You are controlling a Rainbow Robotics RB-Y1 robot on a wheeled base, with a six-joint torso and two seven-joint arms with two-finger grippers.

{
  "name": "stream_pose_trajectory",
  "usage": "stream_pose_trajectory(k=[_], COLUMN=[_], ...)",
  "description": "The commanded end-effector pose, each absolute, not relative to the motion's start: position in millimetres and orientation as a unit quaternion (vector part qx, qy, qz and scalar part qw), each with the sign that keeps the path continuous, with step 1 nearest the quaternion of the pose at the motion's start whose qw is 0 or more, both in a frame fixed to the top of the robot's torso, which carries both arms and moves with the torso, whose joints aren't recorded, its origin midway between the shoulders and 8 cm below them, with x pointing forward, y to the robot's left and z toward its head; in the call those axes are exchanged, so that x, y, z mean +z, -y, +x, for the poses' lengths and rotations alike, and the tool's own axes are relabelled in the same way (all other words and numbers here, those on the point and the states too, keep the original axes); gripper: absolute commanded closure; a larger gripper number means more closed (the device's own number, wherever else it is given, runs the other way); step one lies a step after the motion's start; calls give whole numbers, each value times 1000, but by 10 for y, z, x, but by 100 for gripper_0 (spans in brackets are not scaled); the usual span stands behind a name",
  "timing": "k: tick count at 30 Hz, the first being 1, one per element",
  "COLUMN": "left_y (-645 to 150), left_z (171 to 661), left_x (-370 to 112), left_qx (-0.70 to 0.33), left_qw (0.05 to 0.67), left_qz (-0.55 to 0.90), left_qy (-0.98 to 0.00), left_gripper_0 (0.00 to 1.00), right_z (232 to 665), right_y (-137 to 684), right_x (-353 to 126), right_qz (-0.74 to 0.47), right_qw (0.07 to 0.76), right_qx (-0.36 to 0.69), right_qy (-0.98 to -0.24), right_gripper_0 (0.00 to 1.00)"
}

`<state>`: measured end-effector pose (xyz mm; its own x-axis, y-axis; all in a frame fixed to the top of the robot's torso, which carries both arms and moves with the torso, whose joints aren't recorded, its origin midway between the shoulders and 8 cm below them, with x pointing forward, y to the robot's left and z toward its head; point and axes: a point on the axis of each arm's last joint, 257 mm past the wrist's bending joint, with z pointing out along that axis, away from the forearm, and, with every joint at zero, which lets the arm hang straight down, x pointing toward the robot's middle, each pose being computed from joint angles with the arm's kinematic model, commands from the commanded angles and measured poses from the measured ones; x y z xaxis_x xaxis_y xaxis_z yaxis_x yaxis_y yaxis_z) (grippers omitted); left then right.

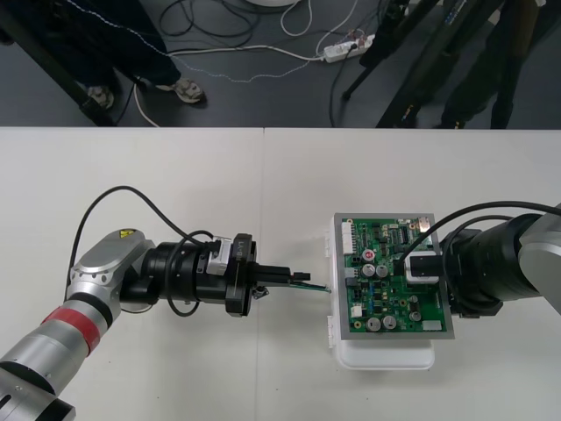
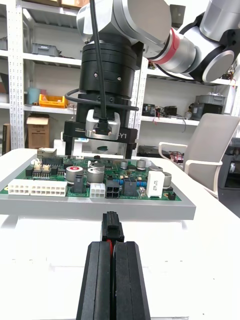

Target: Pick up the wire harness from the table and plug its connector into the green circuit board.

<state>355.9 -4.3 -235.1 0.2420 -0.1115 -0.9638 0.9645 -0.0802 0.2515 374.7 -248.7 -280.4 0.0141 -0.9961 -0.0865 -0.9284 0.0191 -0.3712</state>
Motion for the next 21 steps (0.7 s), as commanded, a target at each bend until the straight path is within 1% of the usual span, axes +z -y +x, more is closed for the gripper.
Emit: stream_pose_trajectory(k=[1,21], left_y=[223,557], left_z=[3419,3540], left_x=[-2137,-2183], left_qx=[-499,-498], left_qw=[560,548], left_qz=[573,560], left_qy=[-331,-370], left_gripper_0=[100,100], right_z=[3796,3771], right_y=[2351,2277], right_x=[-2737,-2726], right_qz=[-686,-703], right_qw=[177,179], right_qx=[-96,-87], right_qy=[-700,-683], right_gripper_0=[0,0])
